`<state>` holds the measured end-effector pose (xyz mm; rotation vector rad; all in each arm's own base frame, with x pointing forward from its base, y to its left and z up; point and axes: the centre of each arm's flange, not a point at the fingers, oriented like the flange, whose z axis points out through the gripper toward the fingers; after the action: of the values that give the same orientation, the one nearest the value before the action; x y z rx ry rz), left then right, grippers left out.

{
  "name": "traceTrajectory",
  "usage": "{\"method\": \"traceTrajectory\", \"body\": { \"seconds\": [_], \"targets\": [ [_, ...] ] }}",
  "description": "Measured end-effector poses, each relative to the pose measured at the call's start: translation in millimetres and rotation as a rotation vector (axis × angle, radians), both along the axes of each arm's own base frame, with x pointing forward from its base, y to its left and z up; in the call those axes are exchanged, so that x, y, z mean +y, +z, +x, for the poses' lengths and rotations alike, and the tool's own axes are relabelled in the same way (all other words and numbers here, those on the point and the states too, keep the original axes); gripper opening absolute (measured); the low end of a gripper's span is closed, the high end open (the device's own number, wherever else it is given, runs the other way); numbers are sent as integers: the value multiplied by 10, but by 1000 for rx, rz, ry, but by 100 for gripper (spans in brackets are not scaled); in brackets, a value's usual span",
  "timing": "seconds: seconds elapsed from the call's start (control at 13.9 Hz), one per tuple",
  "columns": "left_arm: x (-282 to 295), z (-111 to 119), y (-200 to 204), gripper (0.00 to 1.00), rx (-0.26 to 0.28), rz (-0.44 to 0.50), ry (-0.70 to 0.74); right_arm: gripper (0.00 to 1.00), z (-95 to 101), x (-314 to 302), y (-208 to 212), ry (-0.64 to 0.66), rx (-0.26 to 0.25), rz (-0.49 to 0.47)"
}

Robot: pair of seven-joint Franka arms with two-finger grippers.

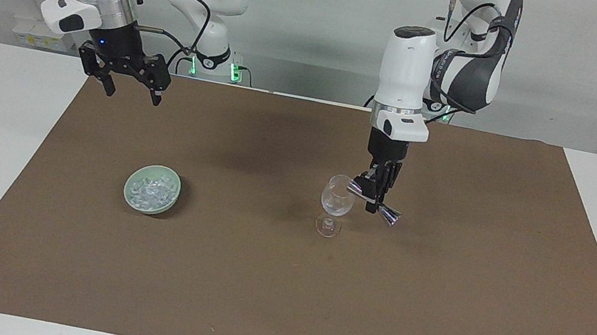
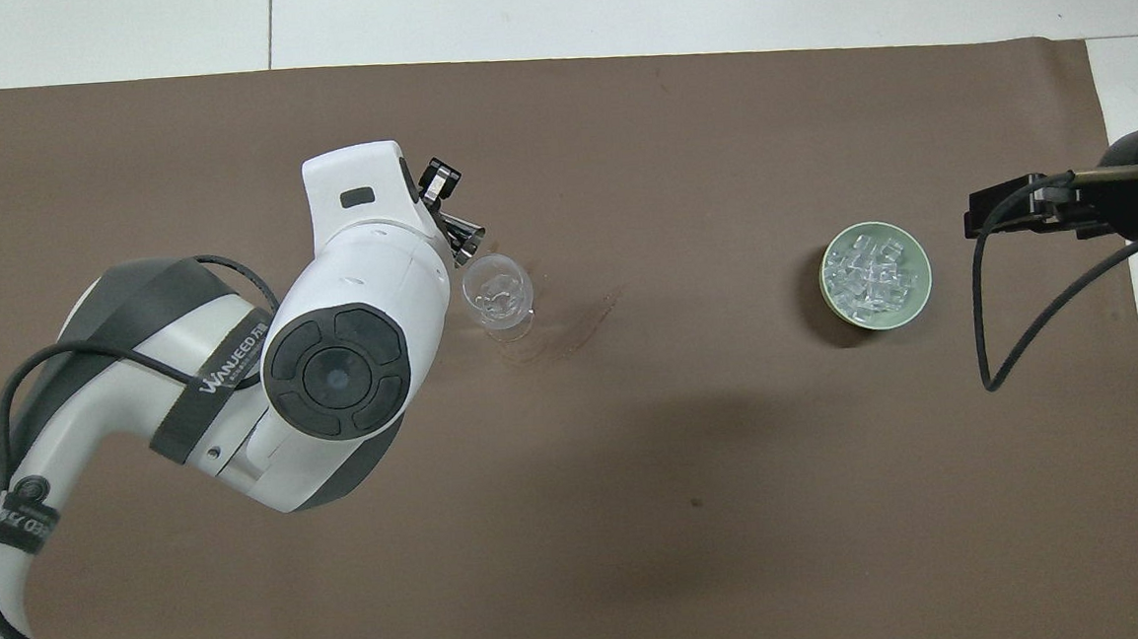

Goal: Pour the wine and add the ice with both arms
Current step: 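Tilt the bottle with the left gripper to pour into the clear glass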

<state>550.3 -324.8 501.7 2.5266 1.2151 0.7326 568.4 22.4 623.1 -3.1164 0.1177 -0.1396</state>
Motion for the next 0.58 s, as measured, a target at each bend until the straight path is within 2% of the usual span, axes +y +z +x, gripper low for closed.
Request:
{"method": "traceTrajectory", "body": {
  "seconds": [0.58],
  "targets": [
    [-11,35,-43,23,-6,19,-8,100,0,0,0,0,0,0]
  ]
}}
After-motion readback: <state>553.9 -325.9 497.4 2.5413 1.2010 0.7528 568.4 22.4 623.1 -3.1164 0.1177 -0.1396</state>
